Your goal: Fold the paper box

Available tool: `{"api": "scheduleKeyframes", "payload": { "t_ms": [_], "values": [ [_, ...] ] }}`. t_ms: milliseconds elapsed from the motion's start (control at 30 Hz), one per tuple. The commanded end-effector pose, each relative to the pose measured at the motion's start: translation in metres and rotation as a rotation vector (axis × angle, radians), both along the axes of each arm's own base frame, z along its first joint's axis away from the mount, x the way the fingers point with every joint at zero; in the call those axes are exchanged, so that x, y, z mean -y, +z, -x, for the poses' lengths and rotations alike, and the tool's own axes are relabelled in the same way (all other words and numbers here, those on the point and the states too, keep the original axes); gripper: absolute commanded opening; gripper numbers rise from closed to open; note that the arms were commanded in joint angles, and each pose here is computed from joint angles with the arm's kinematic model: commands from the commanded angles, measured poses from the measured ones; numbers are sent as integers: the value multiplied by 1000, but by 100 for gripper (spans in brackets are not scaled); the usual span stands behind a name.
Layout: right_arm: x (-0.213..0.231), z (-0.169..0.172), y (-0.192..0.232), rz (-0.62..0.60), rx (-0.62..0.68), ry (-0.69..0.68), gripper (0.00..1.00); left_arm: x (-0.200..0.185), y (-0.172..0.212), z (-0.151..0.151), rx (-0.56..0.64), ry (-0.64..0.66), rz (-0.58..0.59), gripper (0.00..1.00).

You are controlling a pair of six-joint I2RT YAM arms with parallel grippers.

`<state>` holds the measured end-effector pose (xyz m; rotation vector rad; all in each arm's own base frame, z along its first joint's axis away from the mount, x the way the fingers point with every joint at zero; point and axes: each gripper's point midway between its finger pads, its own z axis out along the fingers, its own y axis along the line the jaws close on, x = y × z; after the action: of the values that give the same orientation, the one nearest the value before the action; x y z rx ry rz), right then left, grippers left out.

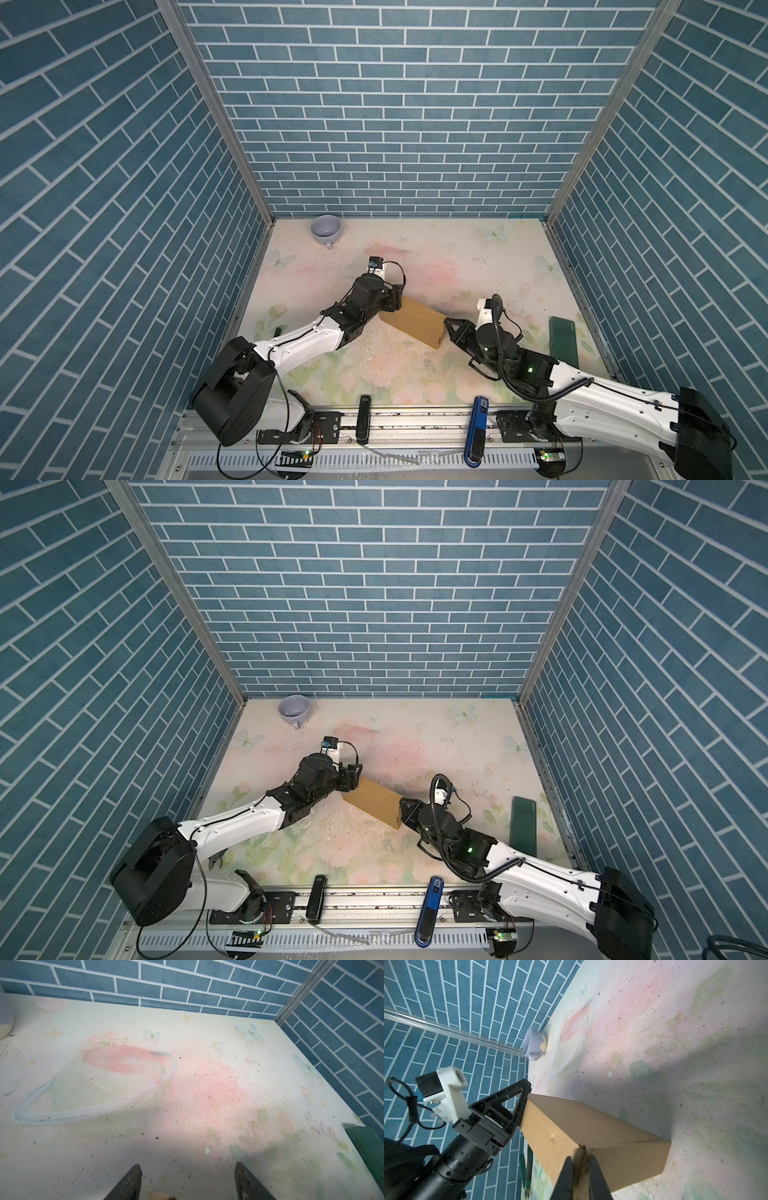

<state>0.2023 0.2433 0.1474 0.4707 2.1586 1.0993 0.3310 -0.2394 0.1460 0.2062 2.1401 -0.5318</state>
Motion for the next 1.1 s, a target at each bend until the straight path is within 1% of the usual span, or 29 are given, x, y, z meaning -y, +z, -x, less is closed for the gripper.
{"api": "scheduleKeyframes", "payload": {
  "t_ms": [0, 233, 400, 567, 733, 900, 933, 1067],
  "values": [
    [19, 10, -47, 161, -88, -1, 15, -3, -27, 31, -155, -106, -118, 73],
    [21, 6, -42, 181, -79, -13, 15, -7, 10, 36, -148, -171, -94, 76],
    [20, 5, -39, 196, -74, -8, 15, -25, 24, 40, -136, -157, -89, 76],
    [19, 5, -39, 209, -78, -2, 15, -44, 34, 49, -115, -134, -43, 75],
    [17, 4, -38, 221, -76, 7, 15, -51, 24, 52, -134, -126, -17, 73],
    [14, 4, -39, 229, -81, 18, 14, -48, 14, 48, -145, -122, 0, 71],
    [14, 4, -39, 229, -80, 17, 14, -50, 4, 50, -166, -118, -10, 71],
    [15, 4, -39, 234, -81, 17, 14, -53, -15, 50, -202, -103, -33, 69]
  ]
}}
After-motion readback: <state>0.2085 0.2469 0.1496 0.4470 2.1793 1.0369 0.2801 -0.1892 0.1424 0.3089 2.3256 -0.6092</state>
